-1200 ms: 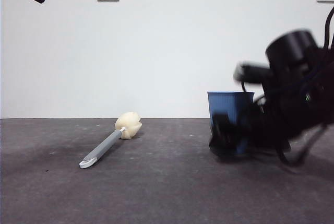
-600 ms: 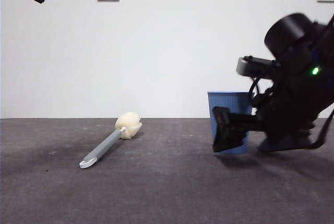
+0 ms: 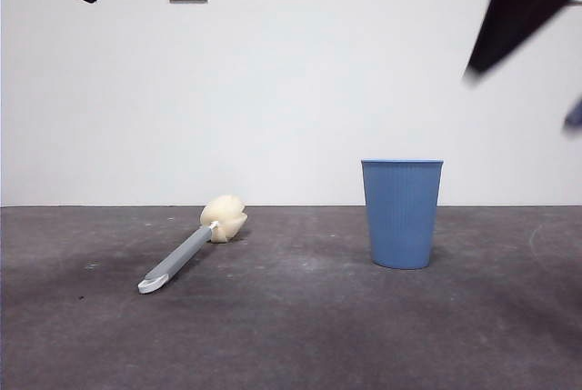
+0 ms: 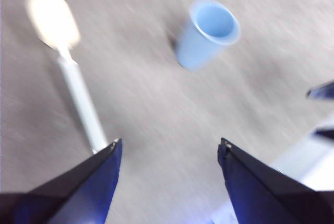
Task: Pick up the cup brush,pick up the cup,insert the brush into the cup,clean the cup,put the cup brush back,put the cup back to the fixed position on the table
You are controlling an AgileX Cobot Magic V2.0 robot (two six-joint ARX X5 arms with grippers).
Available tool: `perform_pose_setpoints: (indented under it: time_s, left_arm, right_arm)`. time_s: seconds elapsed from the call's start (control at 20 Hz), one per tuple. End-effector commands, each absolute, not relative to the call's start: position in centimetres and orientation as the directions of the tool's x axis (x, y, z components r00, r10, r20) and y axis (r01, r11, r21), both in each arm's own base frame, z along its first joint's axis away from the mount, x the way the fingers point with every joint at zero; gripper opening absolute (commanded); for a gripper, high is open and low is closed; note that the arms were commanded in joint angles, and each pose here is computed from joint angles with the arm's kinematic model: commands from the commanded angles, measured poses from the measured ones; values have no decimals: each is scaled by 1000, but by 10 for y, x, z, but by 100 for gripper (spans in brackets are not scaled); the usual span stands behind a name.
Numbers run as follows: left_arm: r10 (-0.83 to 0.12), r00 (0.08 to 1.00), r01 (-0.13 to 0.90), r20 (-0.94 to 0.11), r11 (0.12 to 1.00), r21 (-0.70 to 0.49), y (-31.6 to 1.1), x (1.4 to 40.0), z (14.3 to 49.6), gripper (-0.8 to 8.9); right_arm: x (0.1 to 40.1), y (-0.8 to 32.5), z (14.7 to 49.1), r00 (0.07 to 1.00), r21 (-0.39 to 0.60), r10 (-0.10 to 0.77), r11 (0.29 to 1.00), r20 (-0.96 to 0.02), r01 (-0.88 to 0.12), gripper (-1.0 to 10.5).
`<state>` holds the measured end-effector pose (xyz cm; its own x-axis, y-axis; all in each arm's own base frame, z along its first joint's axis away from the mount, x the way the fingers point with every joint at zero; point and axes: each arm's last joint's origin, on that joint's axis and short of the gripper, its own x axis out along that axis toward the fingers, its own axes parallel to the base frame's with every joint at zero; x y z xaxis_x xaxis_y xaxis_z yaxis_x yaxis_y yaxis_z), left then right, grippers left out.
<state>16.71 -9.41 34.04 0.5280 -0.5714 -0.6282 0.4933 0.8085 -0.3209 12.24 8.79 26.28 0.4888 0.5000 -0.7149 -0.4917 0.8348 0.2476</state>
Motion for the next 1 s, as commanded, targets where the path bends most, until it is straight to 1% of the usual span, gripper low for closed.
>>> perform_pose_setpoints:
  time_s: [0.05, 0.1, 0.15, 0.3, 0.55, 1.0]
  left_arm:
    - [-612, 463, 531, -641, 771, -353, -95, 164, 337, 267]
    - [-627, 437, 546, -645, 755, -364, -95, 163, 336, 143]
    - [-633, 419, 556, -651, 746, -367, -95, 162, 335, -9]
    - [-654, 374, 577, -657, 719, -387, -95, 159, 334, -8]
    - [-650, 370, 576, -664, 721, -385, -94, 159, 333, -5]
    - [-648, 372, 575, -664, 723, -383, -94, 159, 333, -4]
  right_arm:
    - [106, 79, 287, 462, 288, 544, 808, -700, -514, 145]
    - [101, 76, 296, 457, 302, 565, 794, -687, -528, 41]
    - [97, 74, 303, 463, 303, 571, 791, -678, -532, -16]
    - [94, 71, 310, 466, 305, 572, 791, -675, -531, -11]
    - [94, 71, 310, 466, 318, 567, 800, -679, -509, 2]
    - [94, 71, 310, 469, 316, 564, 802, -680, -506, 2]
